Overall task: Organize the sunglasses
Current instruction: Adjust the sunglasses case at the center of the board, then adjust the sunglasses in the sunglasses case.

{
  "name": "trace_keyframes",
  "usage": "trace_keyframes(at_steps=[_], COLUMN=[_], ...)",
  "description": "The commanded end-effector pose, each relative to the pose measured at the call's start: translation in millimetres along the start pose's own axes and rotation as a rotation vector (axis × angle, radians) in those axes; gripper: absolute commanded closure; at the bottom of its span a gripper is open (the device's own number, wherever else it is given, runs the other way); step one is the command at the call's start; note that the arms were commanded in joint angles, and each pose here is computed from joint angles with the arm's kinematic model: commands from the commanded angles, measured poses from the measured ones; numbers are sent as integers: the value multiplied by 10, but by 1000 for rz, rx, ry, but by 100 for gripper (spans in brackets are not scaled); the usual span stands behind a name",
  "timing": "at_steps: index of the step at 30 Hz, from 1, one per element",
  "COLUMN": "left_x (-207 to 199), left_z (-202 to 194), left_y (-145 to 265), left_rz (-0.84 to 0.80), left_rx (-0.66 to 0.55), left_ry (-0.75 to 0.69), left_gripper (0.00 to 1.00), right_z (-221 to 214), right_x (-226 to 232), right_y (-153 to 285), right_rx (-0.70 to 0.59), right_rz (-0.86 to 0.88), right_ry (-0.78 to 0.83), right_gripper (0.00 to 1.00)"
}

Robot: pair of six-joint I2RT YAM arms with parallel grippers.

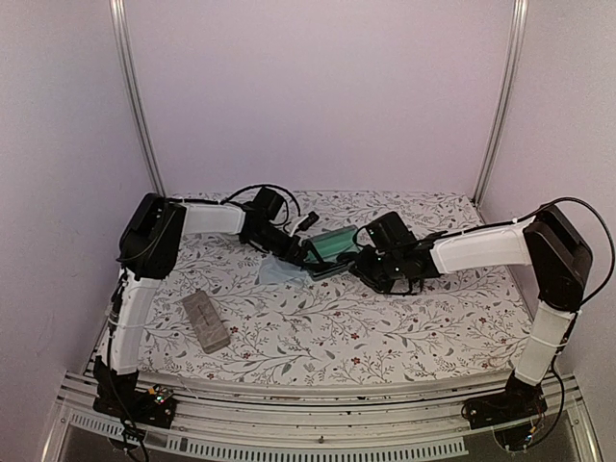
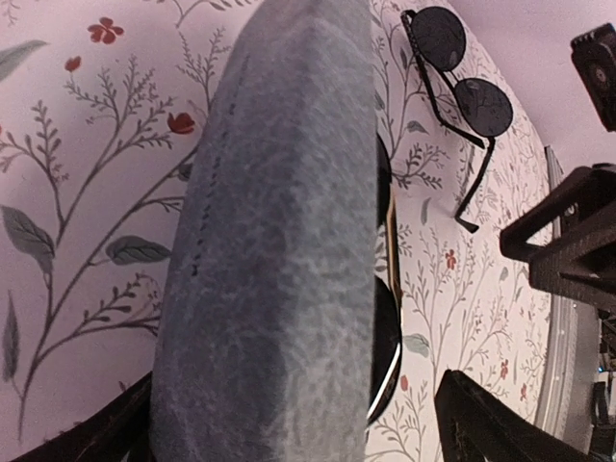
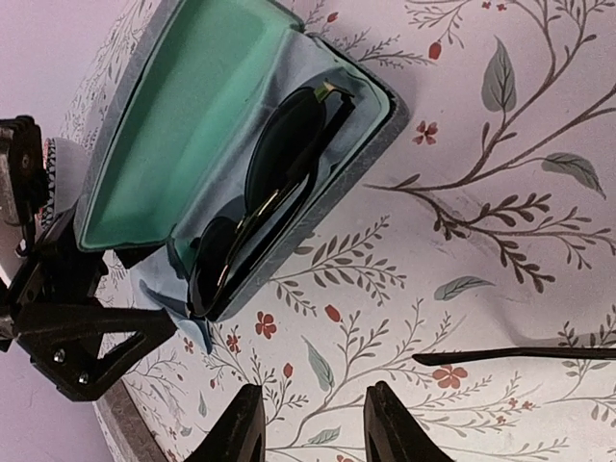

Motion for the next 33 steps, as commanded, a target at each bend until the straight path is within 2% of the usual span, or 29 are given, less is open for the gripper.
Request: trace_keyframes(at_steps=[1, 6, 10, 18, 24, 33], left_x=[-227, -340, -382, -461, -480, -557], left_z=[22, -24, -50, -42, -23, 41], left_y=[113, 122, 149, 252, 298, 401], left_rz=[-78, -95, -77, 2, 33, 54], left_rx=[-28, -35, -39, -74, -87, -111], left_ry=[-3, -5, 2, 5, 9, -3], left_gripper=[4, 5, 6, 7, 7, 8], right_z=[155, 259, 368, 437, 440, 450], right_x=[65, 137, 211, 221, 186, 164], right_y=[-25, -140, -257, -482, -600, -532], right_rx=[-39, -43, -52, -22, -1, -7], right_rz=[1, 26, 35, 9, -7, -22], right_ry=[-24, 31, 61, 38, 15, -15], right_gripper=[64, 64, 71, 72, 77, 75])
Point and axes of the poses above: each gripper's point midway between its finger pads, its own y axis back along the fingers, its own x axis along the line the jaws close on, z = x × y, the point moved 10 cm from there along y, back along the fingers, and after that the axes turned 6 degrees about y, right-handed, at the moved point
